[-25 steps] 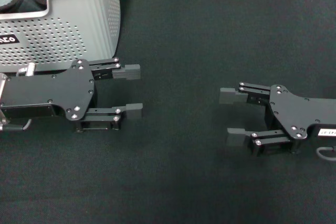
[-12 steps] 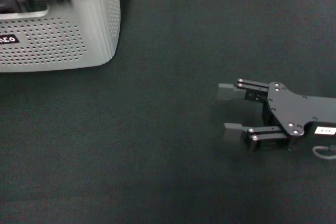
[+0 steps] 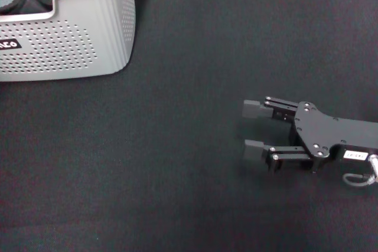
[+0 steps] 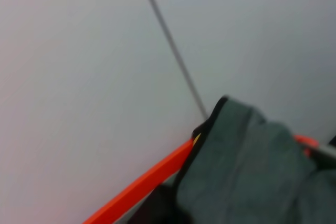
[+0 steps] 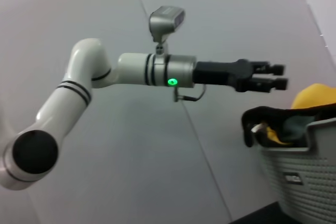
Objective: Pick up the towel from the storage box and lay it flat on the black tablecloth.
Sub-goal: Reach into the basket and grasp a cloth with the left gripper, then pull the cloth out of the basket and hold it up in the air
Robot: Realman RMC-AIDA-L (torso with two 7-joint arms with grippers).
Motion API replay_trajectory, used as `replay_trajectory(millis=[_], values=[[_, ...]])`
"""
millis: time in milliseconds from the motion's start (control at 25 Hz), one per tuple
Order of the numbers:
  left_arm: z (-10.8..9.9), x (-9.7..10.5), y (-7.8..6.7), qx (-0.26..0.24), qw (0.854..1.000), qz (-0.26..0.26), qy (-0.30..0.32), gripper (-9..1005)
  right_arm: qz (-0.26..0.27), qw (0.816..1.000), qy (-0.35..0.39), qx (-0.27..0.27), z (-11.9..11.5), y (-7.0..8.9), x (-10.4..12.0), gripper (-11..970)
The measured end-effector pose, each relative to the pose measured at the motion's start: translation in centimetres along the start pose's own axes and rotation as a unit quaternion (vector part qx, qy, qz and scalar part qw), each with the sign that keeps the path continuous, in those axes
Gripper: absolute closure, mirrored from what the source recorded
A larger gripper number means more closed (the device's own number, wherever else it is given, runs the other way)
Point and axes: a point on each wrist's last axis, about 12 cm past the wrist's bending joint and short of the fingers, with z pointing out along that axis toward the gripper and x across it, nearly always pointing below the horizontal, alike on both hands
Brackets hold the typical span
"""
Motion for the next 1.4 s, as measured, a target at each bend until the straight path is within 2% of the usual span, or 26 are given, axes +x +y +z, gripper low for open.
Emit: replay_trajectory(millis=[280, 440, 880, 1240, 1400], values=[[-1.1, 2.4, 1.4, -0.079, 0.994, -0.002, 0.079, 259, 0.001, 1.000, 0.001, 0.015, -0.1, -0.2, 0.2, 101], [-0.8, 3.6, 1.7, -0.090, 0.989, -0.005, 0.117, 263, 0.000, 1.000, 0.002, 0.015, 0.0, -0.3, 0.1, 101], [0.6, 5.1, 2.7, -0.126, 0.984, -0.021, 0.120, 312, 0.003, 1.000, 0.005, 0.022, 0.3, -0.3, 0.5, 102], [0.8, 4.9, 2.7, -0.124, 0.986, -0.028, 0.105, 617, 0.005, 1.000, 0.005, 0.030, 0.2, -0.4, 0.7, 101], [0.5, 4.1, 2.3, -0.111, 0.991, -0.049, 0.048, 770, 0.005, 0.999, 0.005, 0.034, 0.2, -0.5, 0.7, 101]])
